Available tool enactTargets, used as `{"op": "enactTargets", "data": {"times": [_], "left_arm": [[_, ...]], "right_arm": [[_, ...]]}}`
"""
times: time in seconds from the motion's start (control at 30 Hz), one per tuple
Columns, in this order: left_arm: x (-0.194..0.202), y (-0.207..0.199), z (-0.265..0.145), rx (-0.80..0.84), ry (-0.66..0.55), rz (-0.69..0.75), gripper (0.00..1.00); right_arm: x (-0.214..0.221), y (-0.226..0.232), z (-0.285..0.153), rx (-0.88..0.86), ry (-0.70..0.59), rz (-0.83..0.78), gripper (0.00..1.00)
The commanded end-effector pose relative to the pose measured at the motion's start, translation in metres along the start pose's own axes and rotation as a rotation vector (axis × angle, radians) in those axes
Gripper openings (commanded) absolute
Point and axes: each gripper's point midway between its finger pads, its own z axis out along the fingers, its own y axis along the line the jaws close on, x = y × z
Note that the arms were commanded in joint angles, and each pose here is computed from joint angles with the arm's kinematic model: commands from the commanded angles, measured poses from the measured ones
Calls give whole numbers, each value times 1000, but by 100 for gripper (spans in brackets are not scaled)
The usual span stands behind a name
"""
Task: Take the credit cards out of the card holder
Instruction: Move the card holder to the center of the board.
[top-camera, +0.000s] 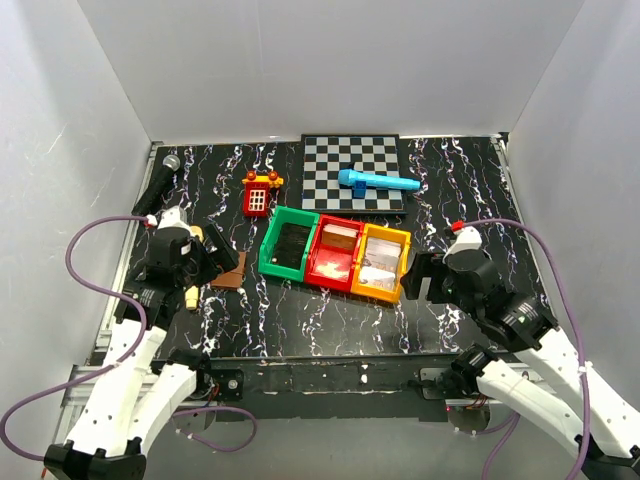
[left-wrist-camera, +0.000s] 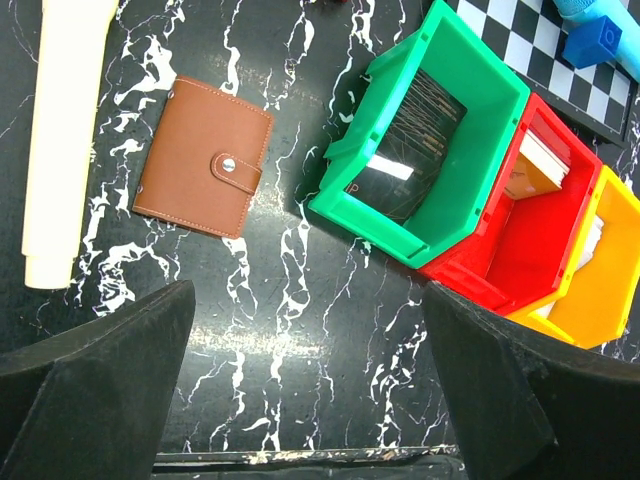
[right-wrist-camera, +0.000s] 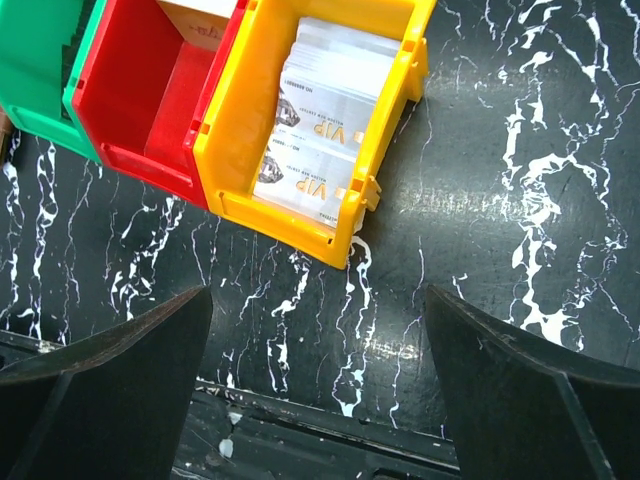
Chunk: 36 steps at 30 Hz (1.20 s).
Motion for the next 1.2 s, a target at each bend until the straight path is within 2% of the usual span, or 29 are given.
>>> {"op": "enactTargets", "data": {"times": [0.0, 0.27, 0.4, 0.5, 0.6, 0.67, 0.8, 1.0, 1.1, 1.17], "left_arm": [[-2, 3, 1, 3, -23, 50, 98], [-2, 2, 17, -46, 37, 47, 98], [-3, 16, 39, -129, 23, 42, 98], [-7, 13, 48, -118, 14, 27, 98], [-1, 13, 64, -119, 76, 10, 98], [5, 21, 78, -139, 127, -10, 94], [16, 40, 102, -145, 225, -96, 76], [16, 48, 114, -157, 243, -103, 72], [20, 52, 123, -162, 266, -100, 61], [25, 55, 130, -172, 284, -103, 59]], "right_arm": [[4, 8, 6, -29, 39, -31, 95], [4, 14, 8, -53, 47, -33, 94], [9, 21, 13, -82, 60, 2, 90], [16, 24, 16, -98, 87, 13, 90], [19, 24, 18, -101, 100, 16, 90], [20, 26, 18, -109, 104, 17, 89], [21, 31, 15, -147, 101, 5, 88], [23, 35, 16, -186, 90, 3, 87], [25, 38, 20, -197, 99, 9, 87], [28, 39, 23, -200, 115, 11, 87]]}}
